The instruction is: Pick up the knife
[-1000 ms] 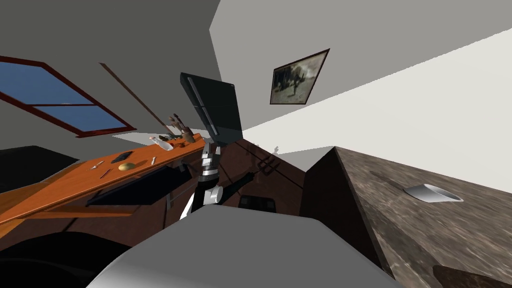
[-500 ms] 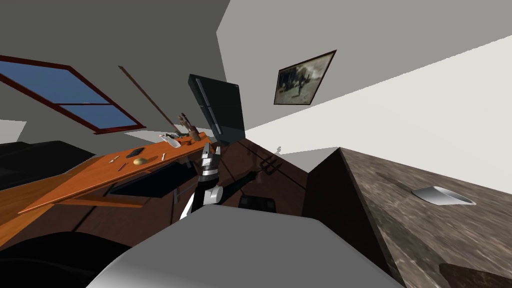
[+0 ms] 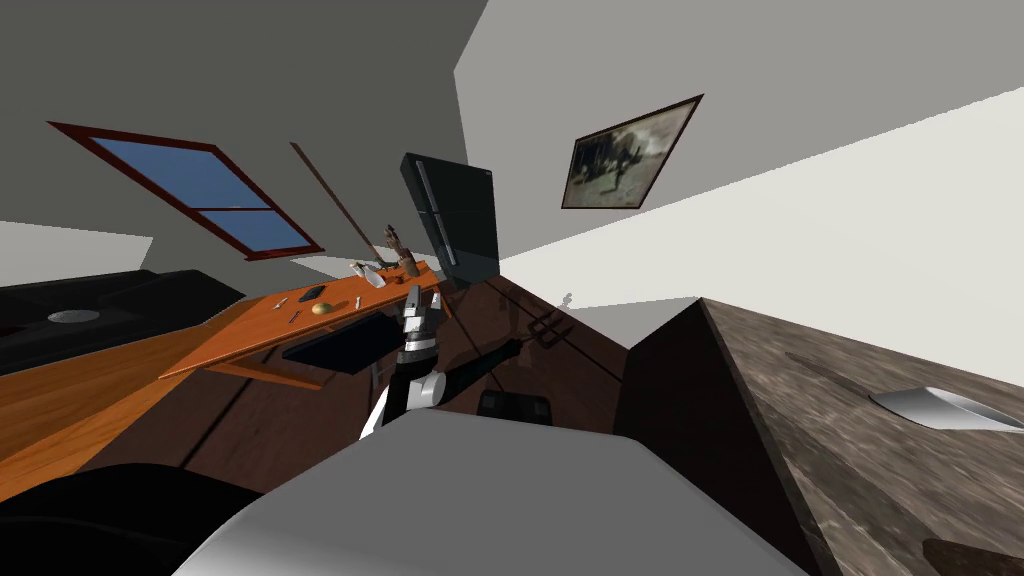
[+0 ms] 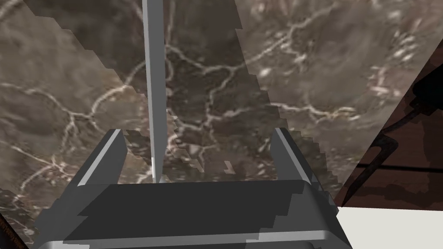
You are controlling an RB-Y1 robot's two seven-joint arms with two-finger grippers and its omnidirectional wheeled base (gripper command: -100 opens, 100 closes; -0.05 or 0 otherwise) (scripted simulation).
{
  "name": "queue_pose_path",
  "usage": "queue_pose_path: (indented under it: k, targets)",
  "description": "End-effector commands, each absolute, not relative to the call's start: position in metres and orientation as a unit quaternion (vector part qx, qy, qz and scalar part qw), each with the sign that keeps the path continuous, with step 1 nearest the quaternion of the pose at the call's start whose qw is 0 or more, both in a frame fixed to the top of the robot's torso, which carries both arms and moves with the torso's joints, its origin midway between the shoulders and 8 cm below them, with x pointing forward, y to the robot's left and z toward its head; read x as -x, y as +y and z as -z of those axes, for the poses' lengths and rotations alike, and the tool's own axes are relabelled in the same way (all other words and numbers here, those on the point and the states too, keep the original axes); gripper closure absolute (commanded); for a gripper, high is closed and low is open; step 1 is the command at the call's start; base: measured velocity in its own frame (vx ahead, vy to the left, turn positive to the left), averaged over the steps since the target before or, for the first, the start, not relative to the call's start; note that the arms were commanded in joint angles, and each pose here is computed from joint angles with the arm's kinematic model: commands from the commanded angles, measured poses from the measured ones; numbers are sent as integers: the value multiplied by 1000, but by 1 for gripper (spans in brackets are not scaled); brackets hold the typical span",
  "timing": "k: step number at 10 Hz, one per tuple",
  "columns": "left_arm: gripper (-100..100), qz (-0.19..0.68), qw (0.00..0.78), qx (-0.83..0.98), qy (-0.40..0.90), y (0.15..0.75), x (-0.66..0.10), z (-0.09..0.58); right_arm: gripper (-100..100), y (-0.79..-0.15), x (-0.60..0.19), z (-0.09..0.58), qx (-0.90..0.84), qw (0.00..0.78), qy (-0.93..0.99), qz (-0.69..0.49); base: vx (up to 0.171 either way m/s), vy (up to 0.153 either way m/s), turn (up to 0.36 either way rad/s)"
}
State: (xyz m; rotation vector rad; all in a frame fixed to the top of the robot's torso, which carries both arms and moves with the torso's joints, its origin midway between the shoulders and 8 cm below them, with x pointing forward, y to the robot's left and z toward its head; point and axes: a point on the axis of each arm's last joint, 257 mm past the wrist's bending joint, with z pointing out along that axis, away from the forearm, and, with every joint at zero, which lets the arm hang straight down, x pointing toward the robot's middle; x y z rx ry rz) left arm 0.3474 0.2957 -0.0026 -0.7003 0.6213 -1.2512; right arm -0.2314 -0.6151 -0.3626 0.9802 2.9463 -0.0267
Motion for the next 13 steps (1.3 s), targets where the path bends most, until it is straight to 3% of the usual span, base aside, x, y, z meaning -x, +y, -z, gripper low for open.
queue_pose_path:
  k: [1,7,8,12,13]
  targets:
    - [0,564,710,316,280,296,-347,3,-100,-616,227,361,-328,18,945,9,-41,57,-22]
    - [0,564,710,316,280,296,-347,3,-100,-636,211,357,-361,18,932,14,-43,56,47]
    - [0,564,710,316,280,296,-347,3,100,-636,211,357,-363,18,932,14,0,0,0]
    - [0,564,710,316,280,296,-347,3,100,-635,211,357,-363,18,931,14,-1,-2,-3]
    - [0,564,710,316,280,296,-347,3,0,-635,211,357,-363,18,931,13,0,0,0]
